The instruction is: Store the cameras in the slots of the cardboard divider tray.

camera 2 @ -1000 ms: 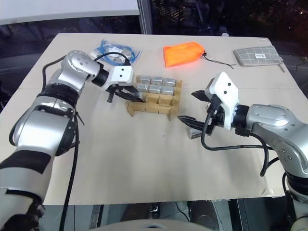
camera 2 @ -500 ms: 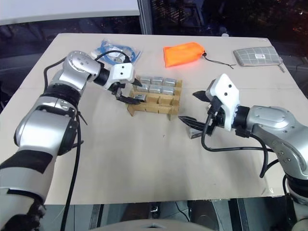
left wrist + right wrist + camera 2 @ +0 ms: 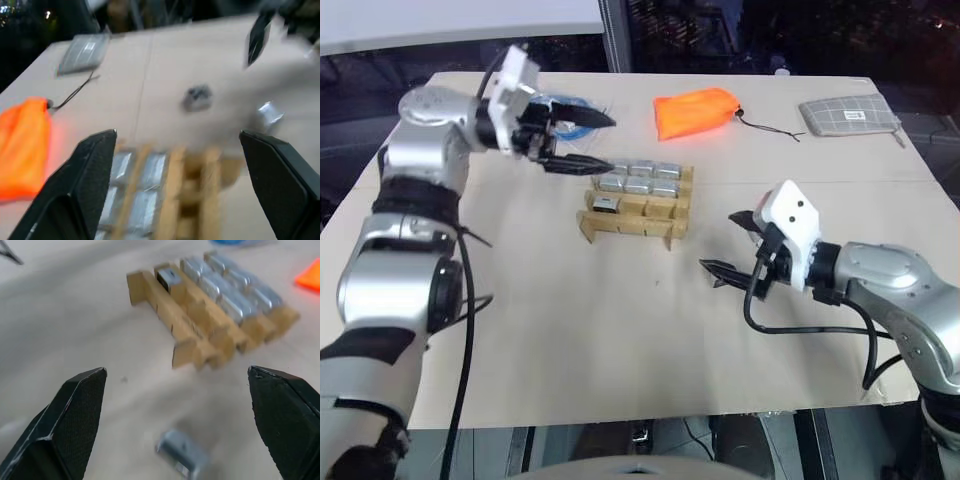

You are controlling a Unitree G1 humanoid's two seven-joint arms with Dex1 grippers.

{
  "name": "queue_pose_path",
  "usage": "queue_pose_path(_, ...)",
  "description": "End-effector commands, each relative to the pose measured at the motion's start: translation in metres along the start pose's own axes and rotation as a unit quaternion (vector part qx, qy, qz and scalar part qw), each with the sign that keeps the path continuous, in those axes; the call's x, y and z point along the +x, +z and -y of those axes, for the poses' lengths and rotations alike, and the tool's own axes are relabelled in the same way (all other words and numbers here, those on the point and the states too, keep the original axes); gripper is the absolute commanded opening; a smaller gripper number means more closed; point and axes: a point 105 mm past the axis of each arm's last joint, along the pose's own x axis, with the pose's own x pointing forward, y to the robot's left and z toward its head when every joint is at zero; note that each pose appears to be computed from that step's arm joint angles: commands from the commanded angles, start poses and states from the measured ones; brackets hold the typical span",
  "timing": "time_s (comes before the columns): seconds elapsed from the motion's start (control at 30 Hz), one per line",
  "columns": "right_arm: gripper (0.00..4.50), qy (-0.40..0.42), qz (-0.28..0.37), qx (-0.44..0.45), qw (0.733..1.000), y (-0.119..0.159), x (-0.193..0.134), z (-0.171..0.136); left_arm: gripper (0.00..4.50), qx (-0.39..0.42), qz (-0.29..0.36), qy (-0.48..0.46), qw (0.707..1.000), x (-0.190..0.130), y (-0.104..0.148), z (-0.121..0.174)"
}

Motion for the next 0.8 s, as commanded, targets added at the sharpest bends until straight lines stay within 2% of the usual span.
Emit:
queue_pose_path(0.03,4.5,-0.014,0.03,-0.002,0.999,0.0,-0.008,-0.002,4.07,-0.031,0.076,-0.028,0.996,-0.013,0.017,0.034)
queue_pose_path(0.17,4.5,-0.023,0.005,0.013,1.0,-0.027,-0.013,-0.001,4.07,-0.082,0.053,-0.015,0.995,-0.028,-0.003,0.071)
queue_pose_path(0.27,4.5,-0.016,0.01,0.005,1.0,-0.037,-0.014,0.001,4.07,-0.103,0.055,0.005,0.993,-0.039,-0.002,0.089)
queue_pose_path(0.5,4.5,0.018,-0.004,-0.033,0.999,-0.059,-0.012,0.02,4.07,-0.116,0.042,0.025,0.992,-0.051,0.007,0.115)
queue_pose_path(0.8,4.5,0.086,-0.027,-0.072,0.993,-0.073,0.002,0.055,4.07,-0.123,-0.005,0.037,0.992,-0.049,-0.003,0.133)
